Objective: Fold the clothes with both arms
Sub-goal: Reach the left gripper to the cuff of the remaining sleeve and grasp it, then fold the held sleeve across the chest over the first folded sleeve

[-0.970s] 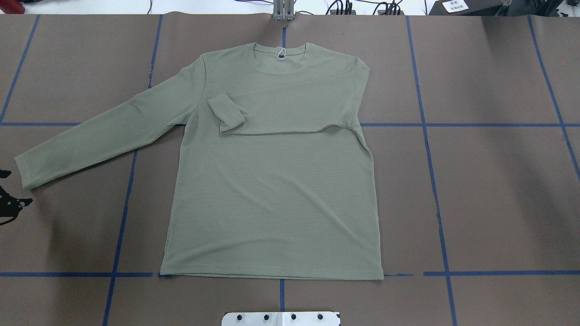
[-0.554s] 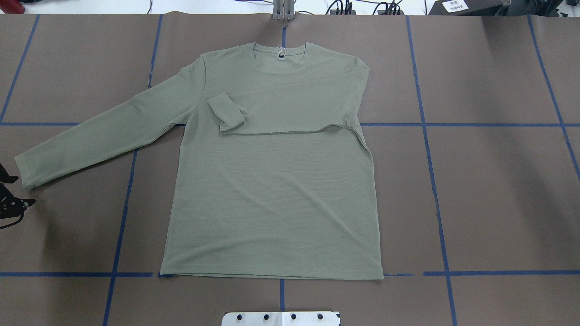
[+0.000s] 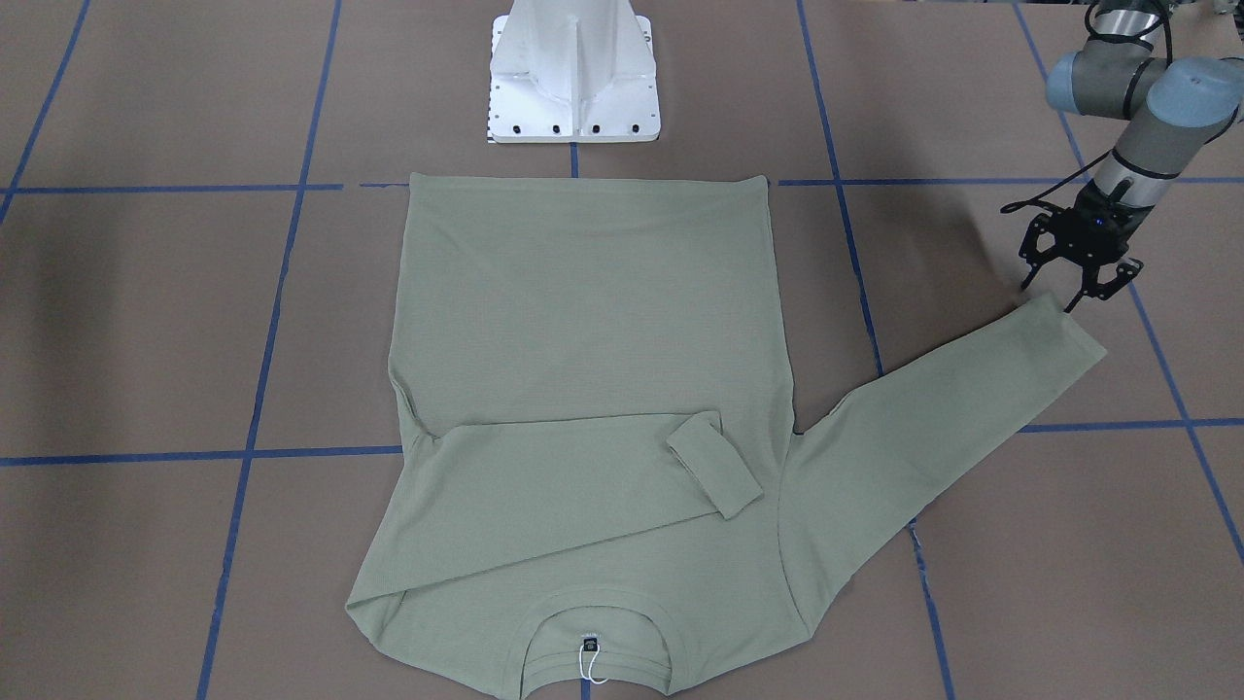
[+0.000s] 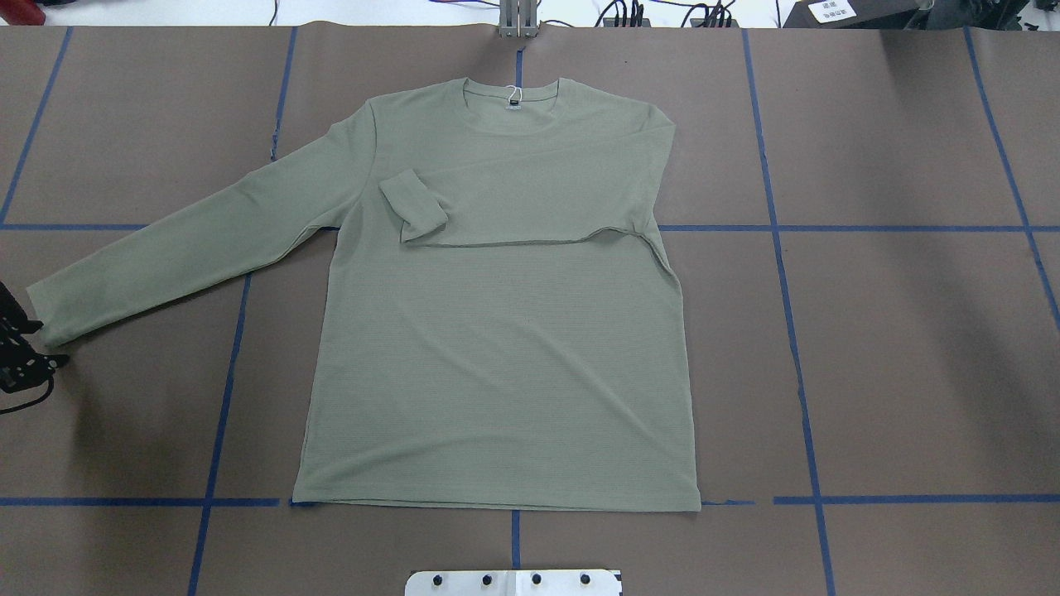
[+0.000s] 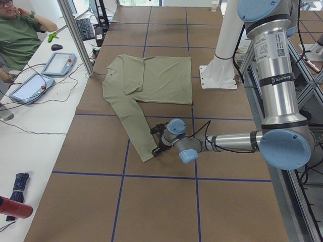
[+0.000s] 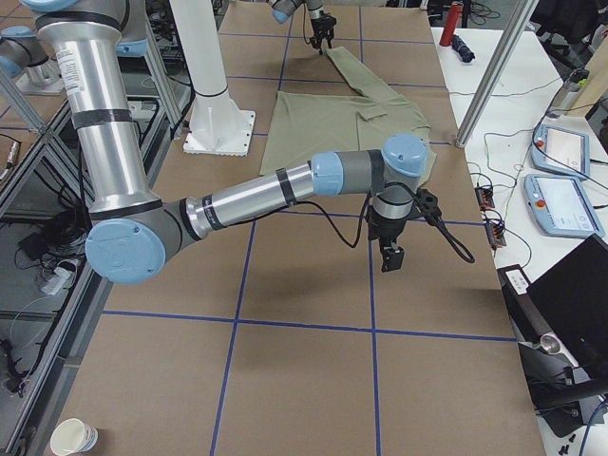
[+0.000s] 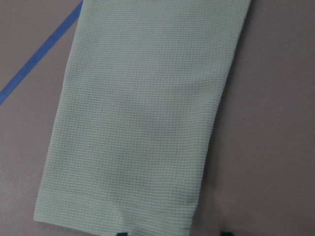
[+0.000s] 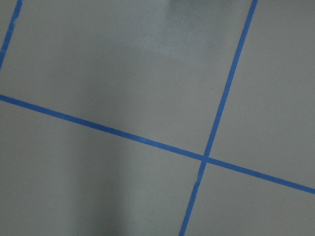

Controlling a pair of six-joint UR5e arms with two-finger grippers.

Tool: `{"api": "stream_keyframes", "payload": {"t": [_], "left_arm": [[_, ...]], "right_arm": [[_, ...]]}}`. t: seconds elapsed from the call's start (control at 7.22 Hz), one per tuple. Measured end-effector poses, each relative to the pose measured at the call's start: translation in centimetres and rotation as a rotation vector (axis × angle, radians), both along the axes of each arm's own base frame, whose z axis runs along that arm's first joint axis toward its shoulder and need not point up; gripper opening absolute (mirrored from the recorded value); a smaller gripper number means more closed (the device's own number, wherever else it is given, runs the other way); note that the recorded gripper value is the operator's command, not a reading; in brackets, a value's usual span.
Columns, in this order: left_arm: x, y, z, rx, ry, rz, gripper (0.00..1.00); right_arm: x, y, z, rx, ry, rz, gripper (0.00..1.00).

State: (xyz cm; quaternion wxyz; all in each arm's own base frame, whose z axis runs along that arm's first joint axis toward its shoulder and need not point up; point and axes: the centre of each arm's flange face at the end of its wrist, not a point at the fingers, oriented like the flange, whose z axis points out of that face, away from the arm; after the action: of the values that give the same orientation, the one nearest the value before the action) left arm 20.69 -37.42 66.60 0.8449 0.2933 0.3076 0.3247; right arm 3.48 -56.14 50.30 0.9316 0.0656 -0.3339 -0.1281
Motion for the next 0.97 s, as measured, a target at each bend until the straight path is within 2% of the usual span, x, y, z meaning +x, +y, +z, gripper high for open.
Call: {"api": "stream_keyframes", "payload": {"t": [0.55, 0.83, 0.97], "left_arm": [[0.0, -0.3, -2.0, 0.031, 0.028, 0.004, 0.0], [-0.8, -1.6, -7.4, 0.109, 0.092, -0.034, 0.0], [-1.2, -3.9, -10.7, 0.141, 0.131, -0.081, 0.0]], "right_arm": [[0.0, 0.1, 0.1, -0.001, 0.0, -0.001, 1.0], [0.0, 0.2, 0.5, -0.002, 0.002, -0.008, 1.0], [0.0, 0.4, 0.8, -0.007, 0.002, -0.01, 1.0]]}}
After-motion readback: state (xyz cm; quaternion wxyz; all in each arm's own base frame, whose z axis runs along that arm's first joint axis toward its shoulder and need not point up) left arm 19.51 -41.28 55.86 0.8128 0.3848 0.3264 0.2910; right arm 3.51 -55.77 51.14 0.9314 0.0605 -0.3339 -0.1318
